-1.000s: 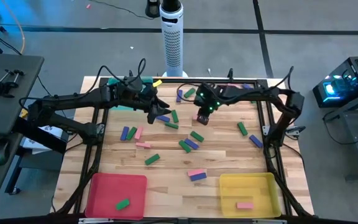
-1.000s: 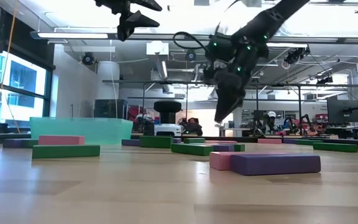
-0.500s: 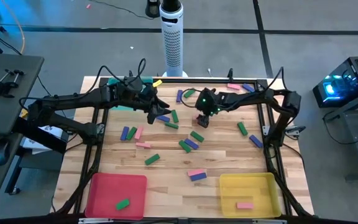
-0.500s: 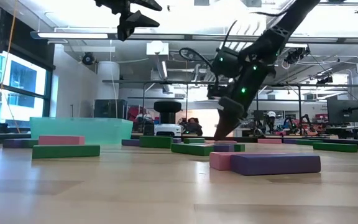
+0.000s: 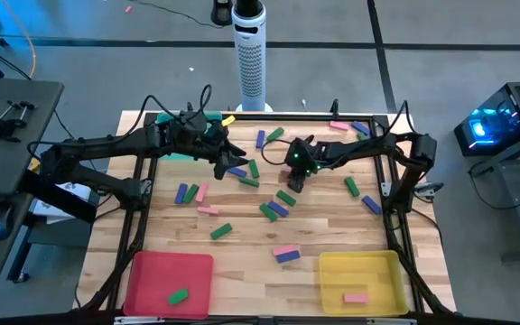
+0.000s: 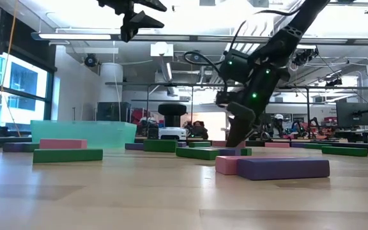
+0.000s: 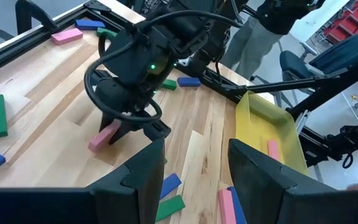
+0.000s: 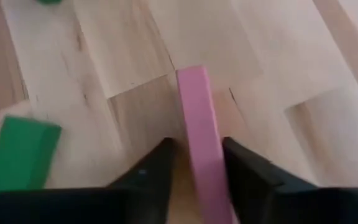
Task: Sort blocks
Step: Put the pink block into the yellow bin
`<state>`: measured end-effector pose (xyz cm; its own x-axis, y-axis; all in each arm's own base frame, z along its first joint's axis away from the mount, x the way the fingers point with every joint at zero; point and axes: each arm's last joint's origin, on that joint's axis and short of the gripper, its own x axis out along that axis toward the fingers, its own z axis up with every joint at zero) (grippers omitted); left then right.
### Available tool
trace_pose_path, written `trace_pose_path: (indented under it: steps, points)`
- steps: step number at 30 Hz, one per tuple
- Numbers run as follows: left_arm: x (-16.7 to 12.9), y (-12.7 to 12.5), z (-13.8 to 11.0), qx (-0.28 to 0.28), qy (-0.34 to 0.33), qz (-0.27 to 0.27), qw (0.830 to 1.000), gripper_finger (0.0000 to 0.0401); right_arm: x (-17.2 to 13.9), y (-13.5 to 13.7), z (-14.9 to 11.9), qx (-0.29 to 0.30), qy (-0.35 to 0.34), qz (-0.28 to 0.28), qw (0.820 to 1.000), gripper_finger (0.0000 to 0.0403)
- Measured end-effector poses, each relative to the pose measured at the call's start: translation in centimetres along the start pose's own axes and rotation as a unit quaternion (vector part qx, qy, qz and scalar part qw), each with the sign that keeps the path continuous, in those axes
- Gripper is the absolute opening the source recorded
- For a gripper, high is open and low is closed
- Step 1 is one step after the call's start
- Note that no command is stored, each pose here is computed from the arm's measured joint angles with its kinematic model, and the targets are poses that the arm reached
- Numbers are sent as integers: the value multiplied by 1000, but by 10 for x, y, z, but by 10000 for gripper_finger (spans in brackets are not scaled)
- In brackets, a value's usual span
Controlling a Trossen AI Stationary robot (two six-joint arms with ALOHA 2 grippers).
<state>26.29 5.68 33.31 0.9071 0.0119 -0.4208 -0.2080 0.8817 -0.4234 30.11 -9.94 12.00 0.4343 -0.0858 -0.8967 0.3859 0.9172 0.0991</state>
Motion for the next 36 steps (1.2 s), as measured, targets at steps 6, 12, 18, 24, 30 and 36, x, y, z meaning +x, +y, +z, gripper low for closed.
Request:
trace_pose_path:
  steps: [6, 12, 18, 24, 30, 36]
  points:
    - [0, 0, 0, 0, -1, 0, 1000, 163, -52, 29, 19, 76, -29, -82, 993, 28]
    - [0, 0, 2, 19, -9, 0, 1000, 163, -143, 68, 10, 44, -84, -56, 994, 20]
    - [-1, 1, 10, 54, -49, -6, 997, 163, -202, 89, -42, 109, -68, 53, 990, 20]
    - [-4, 6, 20, 83, -88, -1, 993, 163, -189, 126, -112, 141, 115, 188, 965, 21]
    - [-5, 11, 21, 78, -86, 9, 993, 163, -177, 182, -159, 96, 196, 349, 911, 22]
    - [-5, 11, 21, 83, -87, 9, 993, 163, -161, 203, -191, 108, 266, 299, 910, 29]
